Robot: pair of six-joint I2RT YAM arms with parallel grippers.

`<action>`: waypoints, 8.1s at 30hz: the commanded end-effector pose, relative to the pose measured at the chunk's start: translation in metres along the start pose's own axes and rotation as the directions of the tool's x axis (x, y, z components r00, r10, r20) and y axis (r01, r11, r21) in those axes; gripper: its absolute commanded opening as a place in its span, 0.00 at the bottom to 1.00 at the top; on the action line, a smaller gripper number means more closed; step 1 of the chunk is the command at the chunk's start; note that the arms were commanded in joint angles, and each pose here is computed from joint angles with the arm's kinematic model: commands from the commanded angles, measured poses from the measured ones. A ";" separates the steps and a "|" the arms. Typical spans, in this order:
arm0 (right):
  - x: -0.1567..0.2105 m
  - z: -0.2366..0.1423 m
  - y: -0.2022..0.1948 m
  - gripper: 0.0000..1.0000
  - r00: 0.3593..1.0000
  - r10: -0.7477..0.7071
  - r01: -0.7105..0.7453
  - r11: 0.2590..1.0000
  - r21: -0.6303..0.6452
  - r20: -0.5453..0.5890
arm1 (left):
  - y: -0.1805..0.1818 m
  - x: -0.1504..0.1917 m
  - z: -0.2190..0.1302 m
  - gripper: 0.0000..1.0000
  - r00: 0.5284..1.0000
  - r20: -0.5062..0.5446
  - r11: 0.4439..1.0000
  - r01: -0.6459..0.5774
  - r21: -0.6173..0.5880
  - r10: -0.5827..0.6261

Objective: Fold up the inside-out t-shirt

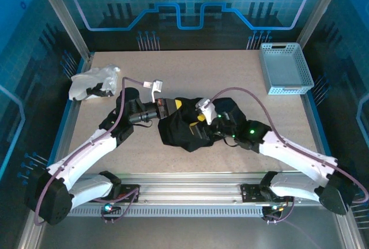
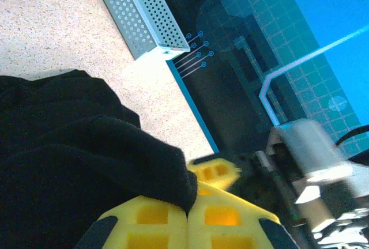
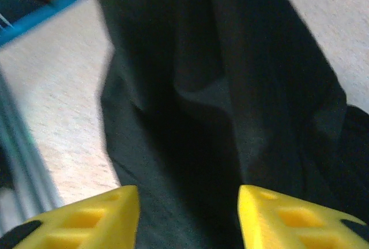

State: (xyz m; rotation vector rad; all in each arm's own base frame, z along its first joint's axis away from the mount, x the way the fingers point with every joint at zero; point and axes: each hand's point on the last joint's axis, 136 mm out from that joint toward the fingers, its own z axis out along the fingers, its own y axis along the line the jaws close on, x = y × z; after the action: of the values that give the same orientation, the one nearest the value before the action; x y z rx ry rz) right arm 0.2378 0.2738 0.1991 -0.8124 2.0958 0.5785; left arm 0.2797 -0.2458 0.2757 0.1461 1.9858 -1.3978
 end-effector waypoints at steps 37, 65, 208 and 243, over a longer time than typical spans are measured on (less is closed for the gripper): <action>-0.074 -0.050 0.007 0.00 0.970 0.200 -0.088 0.820 -0.565 0.138 | 0.063 -0.007 -0.026 0.44 0.974 -0.031 0.837 -0.209 -0.506 0.225; -0.073 -0.046 -0.006 0.00 0.963 0.224 -0.116 0.848 -0.517 0.151 | 0.063 0.040 0.054 0.52 0.969 -0.219 0.911 -0.194 -0.365 0.118; -0.085 -0.098 -0.036 0.00 0.963 0.078 -0.038 0.987 -0.156 0.258 | 0.003 -0.001 -0.015 0.00 0.989 -0.024 0.972 -0.148 -0.180 0.146; -0.082 -0.107 -0.028 0.00 0.997 0.023 -0.007 0.979 -0.205 0.075 | 0.047 0.017 -0.055 0.00 0.987 -0.088 0.898 -0.157 -0.412 0.133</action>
State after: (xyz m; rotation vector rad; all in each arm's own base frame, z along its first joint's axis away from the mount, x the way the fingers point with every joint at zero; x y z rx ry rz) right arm 0.2542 0.2091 0.3046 -0.8578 2.0265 0.7178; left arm 0.2612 -0.1893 0.2459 0.1080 2.2059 -0.9399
